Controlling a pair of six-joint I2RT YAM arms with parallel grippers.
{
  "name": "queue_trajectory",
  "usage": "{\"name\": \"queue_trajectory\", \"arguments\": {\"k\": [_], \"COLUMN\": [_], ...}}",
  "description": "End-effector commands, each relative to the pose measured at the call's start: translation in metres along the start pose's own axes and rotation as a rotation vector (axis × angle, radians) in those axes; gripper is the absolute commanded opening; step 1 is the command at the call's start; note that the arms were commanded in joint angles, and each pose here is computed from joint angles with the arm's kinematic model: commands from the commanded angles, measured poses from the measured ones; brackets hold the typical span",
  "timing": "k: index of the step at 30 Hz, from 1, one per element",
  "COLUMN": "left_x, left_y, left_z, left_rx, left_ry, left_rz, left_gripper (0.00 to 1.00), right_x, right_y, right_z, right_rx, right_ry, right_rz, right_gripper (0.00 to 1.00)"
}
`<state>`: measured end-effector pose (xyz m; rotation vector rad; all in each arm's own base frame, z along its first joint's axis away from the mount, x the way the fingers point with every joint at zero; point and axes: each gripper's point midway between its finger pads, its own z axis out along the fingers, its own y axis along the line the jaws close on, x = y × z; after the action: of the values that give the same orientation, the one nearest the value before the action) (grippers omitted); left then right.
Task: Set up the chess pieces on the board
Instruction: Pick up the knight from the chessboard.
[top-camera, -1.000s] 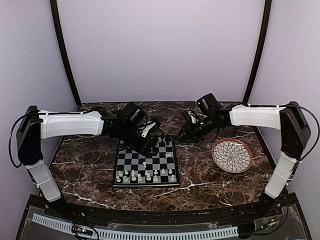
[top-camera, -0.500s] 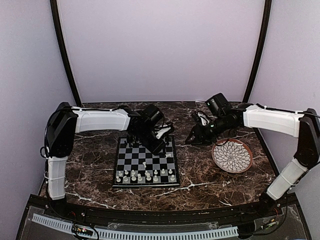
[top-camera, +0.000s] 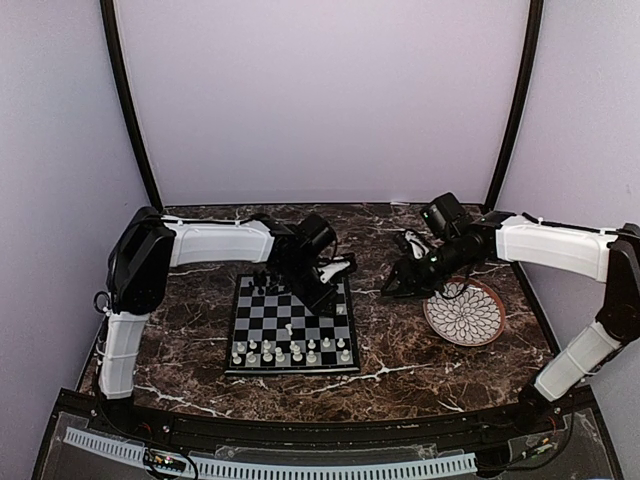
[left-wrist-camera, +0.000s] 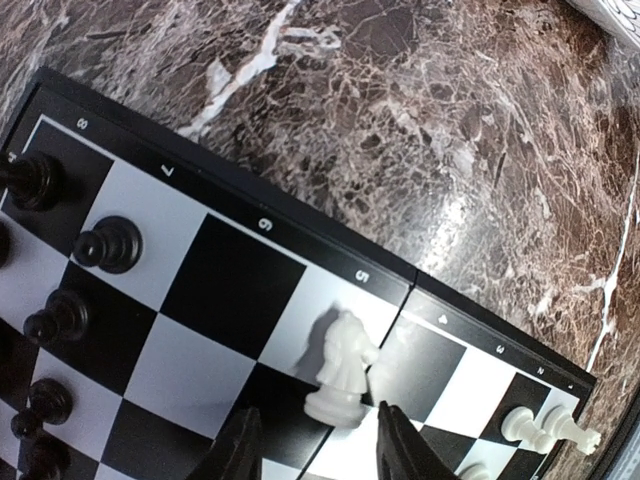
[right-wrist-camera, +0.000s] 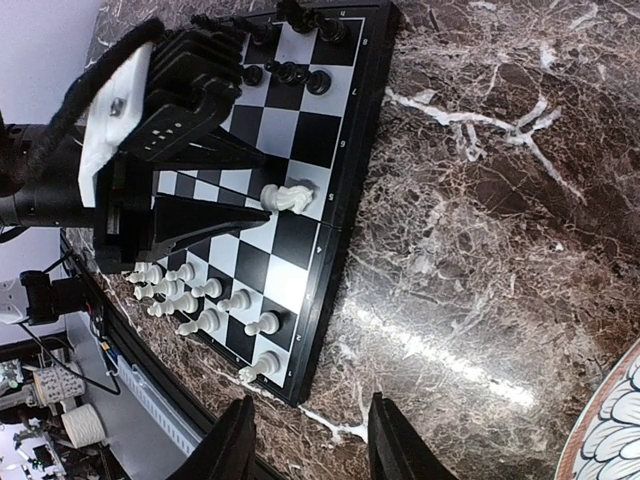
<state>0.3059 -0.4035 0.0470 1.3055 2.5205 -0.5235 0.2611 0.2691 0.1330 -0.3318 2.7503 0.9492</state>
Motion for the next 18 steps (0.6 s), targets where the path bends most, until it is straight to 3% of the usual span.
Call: {"name": "queue_trajectory", "arguments": {"k": [1,8,18], "left_x": [0.001,0.002,0.014], "left_y": [-0.007,-0.007,-0.013], "left_z": [0.002,0.011,0.015], "left_rx": [0.022,0.031,0.052], "left_ry": [0.027,0.036,0.086], "left_rz": [0.018,0.016,0.042], "left_gripper": [0.41,0.39,0.2], "right_x": [-0.001,-0.002,-0.01], "right_y": [-0.003,-0.007,-0.009], "right_z": [-0.007,-0.006,-0.004], "right_rx": [0.01,0.012,0.006], "right_ry": [-0.021,-0.016,-0.023], "right_rz": [-0.012,-0.016,-0.017], "right_gripper": [0.4,0.4,0.4]}}
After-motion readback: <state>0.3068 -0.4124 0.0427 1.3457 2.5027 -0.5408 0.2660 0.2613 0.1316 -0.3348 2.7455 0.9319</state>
